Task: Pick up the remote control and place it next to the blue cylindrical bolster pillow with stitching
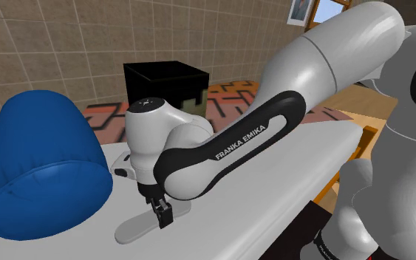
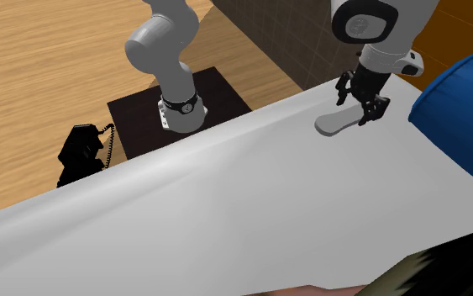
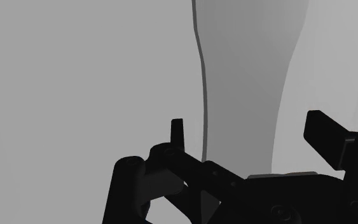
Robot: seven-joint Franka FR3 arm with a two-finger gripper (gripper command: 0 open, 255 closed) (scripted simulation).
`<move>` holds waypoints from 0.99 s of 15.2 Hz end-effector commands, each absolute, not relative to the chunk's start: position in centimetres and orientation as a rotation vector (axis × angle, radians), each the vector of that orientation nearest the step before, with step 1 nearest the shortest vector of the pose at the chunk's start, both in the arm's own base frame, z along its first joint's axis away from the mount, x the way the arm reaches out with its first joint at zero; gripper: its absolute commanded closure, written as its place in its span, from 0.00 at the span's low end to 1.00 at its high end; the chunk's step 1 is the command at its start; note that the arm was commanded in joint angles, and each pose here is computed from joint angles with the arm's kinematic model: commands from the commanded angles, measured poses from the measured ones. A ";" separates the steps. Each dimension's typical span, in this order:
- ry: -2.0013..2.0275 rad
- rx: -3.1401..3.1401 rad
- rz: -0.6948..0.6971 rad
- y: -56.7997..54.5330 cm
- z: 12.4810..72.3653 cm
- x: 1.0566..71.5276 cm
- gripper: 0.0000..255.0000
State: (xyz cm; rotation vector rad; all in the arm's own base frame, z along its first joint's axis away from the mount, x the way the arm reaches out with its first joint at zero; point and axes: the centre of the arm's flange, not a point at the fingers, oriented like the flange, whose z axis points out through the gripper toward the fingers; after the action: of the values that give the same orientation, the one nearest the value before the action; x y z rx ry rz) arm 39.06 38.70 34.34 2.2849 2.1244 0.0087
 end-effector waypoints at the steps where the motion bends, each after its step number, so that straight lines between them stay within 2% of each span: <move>1: 2.124 2.285 0.009 38.7 34.3 39.1 0.00; 3: 2.124 2.285 0.009 38.7 34.3 39.1 0.00; 7: 2.124 2.285 0.009 38.8 39.3 39.0 0.00; 15: 2.124 2.285 0.009 38.8 39.3 39.0 0.00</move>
State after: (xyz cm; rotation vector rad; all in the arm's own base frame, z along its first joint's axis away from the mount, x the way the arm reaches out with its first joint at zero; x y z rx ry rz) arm 38.97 38.76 39.34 2.2849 2.1244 0.0088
